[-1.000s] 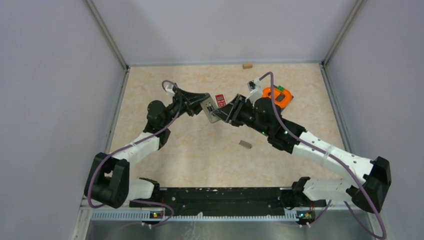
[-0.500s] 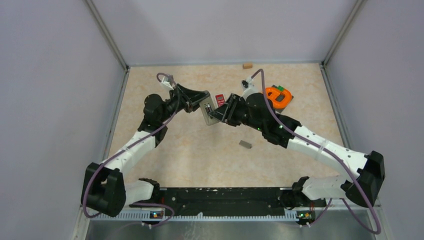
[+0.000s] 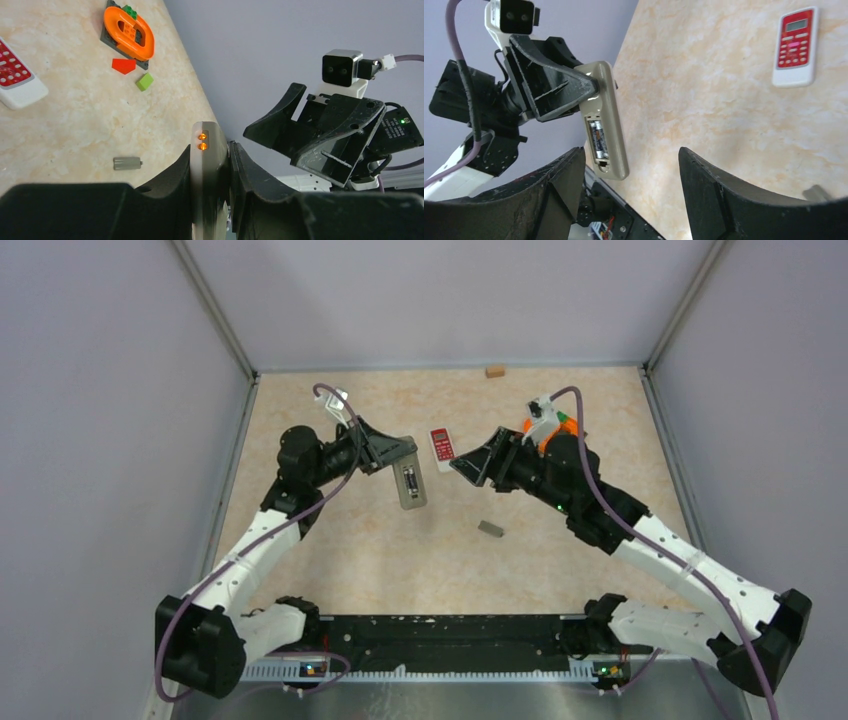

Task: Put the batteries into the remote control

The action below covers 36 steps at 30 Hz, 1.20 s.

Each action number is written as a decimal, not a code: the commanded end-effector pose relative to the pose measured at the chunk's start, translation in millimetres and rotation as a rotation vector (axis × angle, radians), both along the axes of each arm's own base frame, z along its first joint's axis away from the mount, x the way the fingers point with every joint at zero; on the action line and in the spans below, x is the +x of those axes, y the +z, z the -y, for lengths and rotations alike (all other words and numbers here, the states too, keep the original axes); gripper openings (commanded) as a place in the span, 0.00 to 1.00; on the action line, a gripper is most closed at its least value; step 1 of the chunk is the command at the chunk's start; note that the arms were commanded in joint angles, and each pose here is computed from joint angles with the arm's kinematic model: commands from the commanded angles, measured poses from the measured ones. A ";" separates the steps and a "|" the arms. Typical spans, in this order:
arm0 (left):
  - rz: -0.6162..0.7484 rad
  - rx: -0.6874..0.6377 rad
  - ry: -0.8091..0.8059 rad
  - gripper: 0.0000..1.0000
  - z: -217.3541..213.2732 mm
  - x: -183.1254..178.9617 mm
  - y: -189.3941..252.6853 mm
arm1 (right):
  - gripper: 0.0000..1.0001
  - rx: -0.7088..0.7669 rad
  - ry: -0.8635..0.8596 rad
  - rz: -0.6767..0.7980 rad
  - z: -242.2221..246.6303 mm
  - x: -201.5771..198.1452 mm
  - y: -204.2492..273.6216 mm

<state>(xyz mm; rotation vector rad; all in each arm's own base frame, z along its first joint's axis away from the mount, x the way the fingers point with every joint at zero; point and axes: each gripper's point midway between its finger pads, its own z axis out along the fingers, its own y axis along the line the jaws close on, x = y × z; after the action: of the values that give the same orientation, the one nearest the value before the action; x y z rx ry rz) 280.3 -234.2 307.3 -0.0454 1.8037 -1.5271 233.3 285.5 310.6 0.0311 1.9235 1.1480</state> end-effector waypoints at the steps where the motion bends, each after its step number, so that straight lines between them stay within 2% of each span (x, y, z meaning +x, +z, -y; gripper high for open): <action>1: 0.145 0.033 -0.029 0.00 -4.0 -8.7 22.2 | 0.70 -0.116 -0.057 0.056 23.9 9.4 -6.8; 8: 0.173 0.069 -0.004 0.00 -9.6 -9.1 19.5 | 0.71 -0.466 -0.064 0.052 46.3 24.6 -72.7; 10: 0.173 0.070 -0.011 0.00 -9.4 -9.9 17.8 | 0.68 -0.512 -0.048 0.042 46.3 26.4 -81.5; 12: 0.178 0.067 -0.027 0.00 -8.1 -12.1 17.3 | 0.66 -0.436 0.062 0.092 24.0 19.2 -69.8; 16: 0.203 0.038 -0.075 0.00 -4.1 -19.3 22.3 | 0.75 -0.142 0.348 0.227 -28.7 -15.6 -30.6; 20: 0.229 0.021 -0.118 0.00 -1.9 -27.8 28.0 | 0.78 0.053 0.459 0.285 -50.8 -33.4 -1.1; 25: 0.244 0.006 -0.170 0.00 0.9 -36.8 31.0 | 0.78 0.030 0.460 0.278 -70.2 -28.8 -2.1; 32: 0.249 -0.007 -0.184 0.00 1.3 -40.2 33.1 | 0.65 0.032 0.404 0.256 -80.4 -15.3 -0.7; 36: 0.246 -0.010 -0.193 0.00 1.8 -41.7 33.1 | 0.63 0.042 0.380 0.242 -82.3 -10.3 0.5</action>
<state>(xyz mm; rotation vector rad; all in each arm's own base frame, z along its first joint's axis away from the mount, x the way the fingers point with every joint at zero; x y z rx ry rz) 248.5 -235.7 326.3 0.2430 1.7080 -1.5759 211.8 360.3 270.8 -0.4988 1.8486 1.3475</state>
